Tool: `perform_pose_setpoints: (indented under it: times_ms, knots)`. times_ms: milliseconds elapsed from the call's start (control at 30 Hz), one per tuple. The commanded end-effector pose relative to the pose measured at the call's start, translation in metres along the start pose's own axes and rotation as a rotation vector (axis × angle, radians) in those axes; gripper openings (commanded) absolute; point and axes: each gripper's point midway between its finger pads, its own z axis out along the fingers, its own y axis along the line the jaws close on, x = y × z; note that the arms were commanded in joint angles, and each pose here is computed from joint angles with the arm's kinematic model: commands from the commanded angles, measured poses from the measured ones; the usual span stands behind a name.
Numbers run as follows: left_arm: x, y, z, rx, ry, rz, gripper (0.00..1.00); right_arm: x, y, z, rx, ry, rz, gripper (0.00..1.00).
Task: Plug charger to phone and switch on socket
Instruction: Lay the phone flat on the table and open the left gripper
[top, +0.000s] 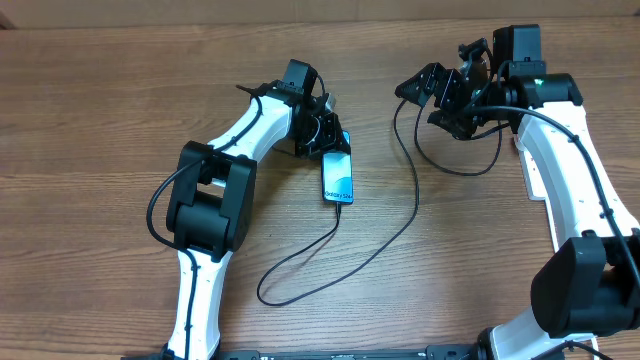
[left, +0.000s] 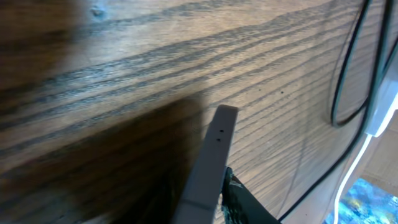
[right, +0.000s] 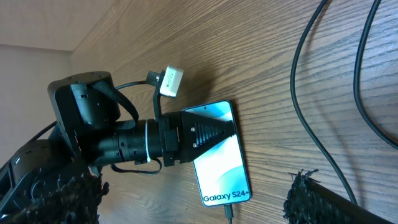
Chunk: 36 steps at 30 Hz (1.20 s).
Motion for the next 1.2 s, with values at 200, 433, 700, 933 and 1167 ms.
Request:
perform_pose_setpoints:
  times_ms: [200,433,700,933,1167]
  knots:
    - [0.008,0.014,0.004,-0.048,0.021,-0.032,0.34,-0.004,0.011,-0.013,-0.015,-0.036,-0.034,0.97]
    - [0.008,0.017,0.004,-0.066,0.017,-0.035,0.40,-0.004,0.011,-0.013,-0.014,-0.036,-0.034,0.97]
    - [0.011,0.040,0.001,-0.191,0.010,-0.062,0.62,-0.004,0.011,-0.013,-0.014,-0.036,-0.034,0.97]
    - [0.017,0.061,-0.004,-0.306,0.012,-0.084,0.72,-0.003,0.011,-0.013,-0.013,-0.034,-0.032,0.97]
    - [0.021,0.074,-0.009,-0.380,0.018,-0.096,0.79,-0.003,0.011,-0.013,-0.013,-0.034,-0.032,0.97]
